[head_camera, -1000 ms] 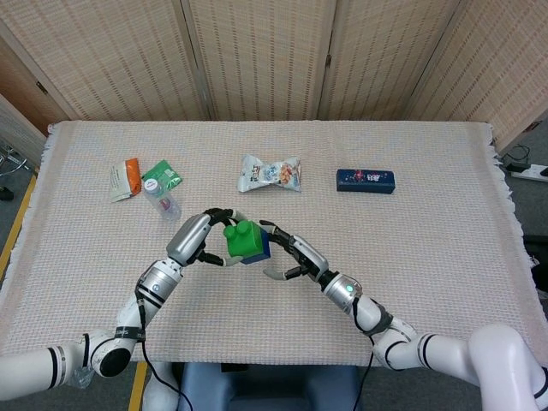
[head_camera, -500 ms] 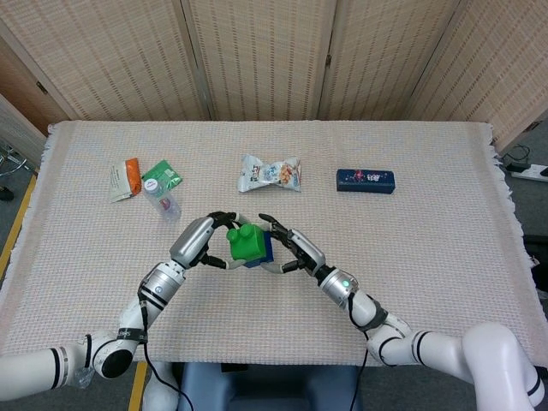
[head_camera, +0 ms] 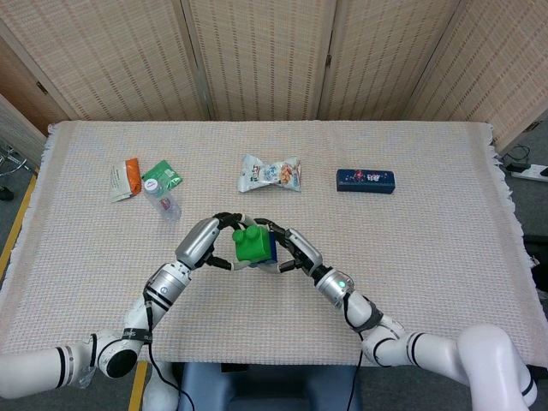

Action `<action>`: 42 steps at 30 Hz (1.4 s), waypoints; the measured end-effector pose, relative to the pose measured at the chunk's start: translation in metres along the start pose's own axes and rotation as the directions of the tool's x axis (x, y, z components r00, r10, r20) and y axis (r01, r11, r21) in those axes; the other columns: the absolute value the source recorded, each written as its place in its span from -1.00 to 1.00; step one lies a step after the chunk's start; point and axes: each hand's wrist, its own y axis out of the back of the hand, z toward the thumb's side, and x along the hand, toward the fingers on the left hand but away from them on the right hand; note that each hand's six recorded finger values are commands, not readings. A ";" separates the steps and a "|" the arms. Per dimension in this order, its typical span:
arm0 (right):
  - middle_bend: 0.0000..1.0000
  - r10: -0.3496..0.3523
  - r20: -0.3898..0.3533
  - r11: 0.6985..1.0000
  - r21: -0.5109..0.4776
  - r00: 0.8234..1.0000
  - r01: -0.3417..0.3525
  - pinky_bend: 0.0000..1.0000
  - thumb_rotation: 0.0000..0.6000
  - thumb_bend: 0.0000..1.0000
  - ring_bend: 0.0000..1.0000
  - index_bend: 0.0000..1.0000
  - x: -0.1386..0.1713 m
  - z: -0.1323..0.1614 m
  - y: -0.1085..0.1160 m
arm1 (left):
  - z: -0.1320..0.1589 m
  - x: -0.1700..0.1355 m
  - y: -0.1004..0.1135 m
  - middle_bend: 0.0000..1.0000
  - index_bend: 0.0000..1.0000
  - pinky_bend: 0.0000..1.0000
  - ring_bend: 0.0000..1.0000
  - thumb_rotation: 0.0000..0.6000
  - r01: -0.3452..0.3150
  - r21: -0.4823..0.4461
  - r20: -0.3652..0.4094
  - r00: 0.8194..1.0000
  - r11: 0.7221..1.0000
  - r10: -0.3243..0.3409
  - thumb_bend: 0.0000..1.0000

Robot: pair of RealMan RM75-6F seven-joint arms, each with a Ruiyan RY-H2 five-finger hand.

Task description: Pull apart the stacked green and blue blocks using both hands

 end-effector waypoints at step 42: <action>-0.37 -0.152 0.008 0.958 0.247 0.988 0.145 -0.48 1.00 -0.37 -0.32 0.39 0.042 0.005 0.052 | -0.024 -0.010 0.044 0.72 0.43 -0.55 0.12 1.00 -0.106 0.117 -0.026 0.994 0.988 0.110 -0.11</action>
